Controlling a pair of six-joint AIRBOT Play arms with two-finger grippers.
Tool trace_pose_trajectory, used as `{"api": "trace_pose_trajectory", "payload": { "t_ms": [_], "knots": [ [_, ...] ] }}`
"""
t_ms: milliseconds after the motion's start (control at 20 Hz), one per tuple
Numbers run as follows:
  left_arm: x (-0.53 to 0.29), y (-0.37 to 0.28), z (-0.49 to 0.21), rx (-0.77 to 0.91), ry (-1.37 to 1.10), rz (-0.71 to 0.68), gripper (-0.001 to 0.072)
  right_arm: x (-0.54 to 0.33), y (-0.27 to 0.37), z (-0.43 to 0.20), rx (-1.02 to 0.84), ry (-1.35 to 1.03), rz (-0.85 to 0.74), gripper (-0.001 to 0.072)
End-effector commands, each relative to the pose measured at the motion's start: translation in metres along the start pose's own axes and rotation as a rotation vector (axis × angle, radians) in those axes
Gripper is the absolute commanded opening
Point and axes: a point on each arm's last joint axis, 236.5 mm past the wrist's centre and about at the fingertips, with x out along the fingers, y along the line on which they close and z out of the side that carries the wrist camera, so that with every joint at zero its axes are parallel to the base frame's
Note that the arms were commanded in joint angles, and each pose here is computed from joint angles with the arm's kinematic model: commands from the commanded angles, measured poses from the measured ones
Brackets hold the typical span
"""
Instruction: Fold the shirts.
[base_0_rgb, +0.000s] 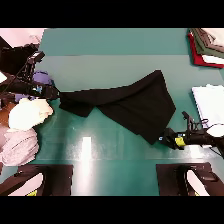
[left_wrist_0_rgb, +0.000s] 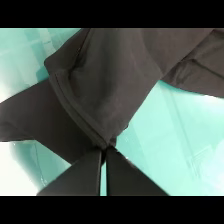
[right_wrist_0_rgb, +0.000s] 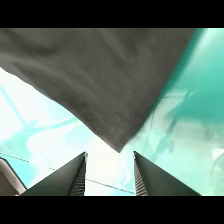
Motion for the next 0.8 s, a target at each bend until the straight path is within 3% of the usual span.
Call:
{"api": "trace_pose_trajectory", "payload": {
  "t_ms": [0,500,600,700,750],
  "knots": [
    [0.0,0.0,-0.001,-0.002,0.002,0.0,0.0025,0.011,-0.007,-0.006,0.058,-0.012,0.021,0.0347],
    [0.0,0.0,-0.001,-0.002,0.006,-0.002,0.0025,0.035,-0.006,0.004,0.125,0.056,0.078,0.0337],
    [0.0,0.0,-0.001,-0.002,0.006,-0.002,0.0025,0.038,-0.009,0.004,0.106,0.068,0.072,0.0251],
    [0.0,0.0,-0.001,-0.003,0.005,-0.002,0.0024,0.038,-0.009,0.004,0.084,0.067,0.073,0.0059],
    [-0.001,0.0,0.0,-0.002,0.002,-0.001,0.0024,0.035,-0.006,0.006,0.068,0.05,0.079,0.0021]
  ]
}}
